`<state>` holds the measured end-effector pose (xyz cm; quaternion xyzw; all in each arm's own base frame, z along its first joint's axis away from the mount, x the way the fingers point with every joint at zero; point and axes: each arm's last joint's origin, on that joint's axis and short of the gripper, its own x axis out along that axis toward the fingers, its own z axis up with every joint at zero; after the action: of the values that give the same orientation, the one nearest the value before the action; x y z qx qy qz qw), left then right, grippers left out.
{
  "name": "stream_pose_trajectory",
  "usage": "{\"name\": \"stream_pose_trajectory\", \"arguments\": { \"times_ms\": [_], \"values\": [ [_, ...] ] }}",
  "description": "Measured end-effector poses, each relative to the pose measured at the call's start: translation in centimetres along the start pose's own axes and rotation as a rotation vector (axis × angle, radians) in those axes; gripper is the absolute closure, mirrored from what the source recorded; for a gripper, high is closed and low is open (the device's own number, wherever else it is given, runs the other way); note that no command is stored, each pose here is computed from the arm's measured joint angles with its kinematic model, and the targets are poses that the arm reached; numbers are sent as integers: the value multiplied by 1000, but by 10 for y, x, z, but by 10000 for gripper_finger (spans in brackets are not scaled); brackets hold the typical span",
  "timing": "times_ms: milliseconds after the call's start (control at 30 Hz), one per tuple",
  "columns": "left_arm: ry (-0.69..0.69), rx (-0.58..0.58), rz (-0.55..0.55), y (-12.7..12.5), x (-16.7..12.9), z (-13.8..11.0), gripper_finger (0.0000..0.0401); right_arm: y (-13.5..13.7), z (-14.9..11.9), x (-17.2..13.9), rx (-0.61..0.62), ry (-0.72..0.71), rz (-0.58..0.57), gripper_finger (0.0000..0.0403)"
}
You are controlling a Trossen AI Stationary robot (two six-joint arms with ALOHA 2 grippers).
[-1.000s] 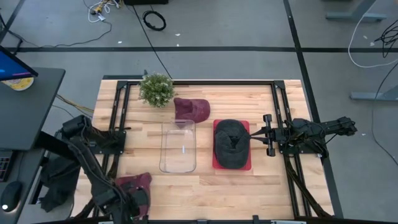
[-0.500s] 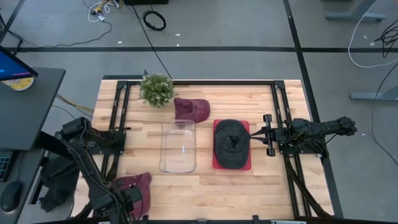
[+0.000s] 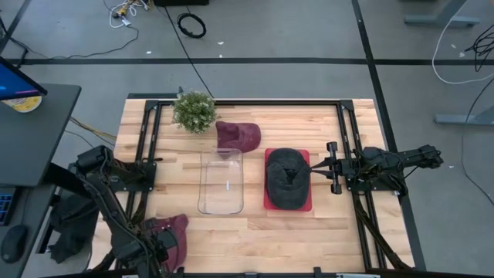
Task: Pick & Place hat
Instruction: Put the bottom red cap into the transparent bin
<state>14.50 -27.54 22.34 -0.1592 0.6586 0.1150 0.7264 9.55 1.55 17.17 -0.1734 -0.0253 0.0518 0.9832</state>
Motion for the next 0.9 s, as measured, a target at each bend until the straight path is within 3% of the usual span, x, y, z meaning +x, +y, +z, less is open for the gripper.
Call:
{"name": "stream_pose_trajectory", "arguments": {
  "times_ms": [200,367,500,667,700,900],
  "values": [
    [25,-1,-3,5,17,-2,156,0,0,0,0,0,0,364],
    [45,-8,-50,10,39,-5,140,0,0,0,0,0,0,364],
    [126,-13,-60,15,49,-6,193,0,0,0,0,0,0,364],
    [191,5,-64,14,45,-6,360,0,0,0,0,0,0,364],
    [190,7,-65,13,43,-4,377,0,0,0,0,0,0,364],
    [122,36,-129,-3,21,10,387,0,0,0,0,0,0,364]
  ]
}}
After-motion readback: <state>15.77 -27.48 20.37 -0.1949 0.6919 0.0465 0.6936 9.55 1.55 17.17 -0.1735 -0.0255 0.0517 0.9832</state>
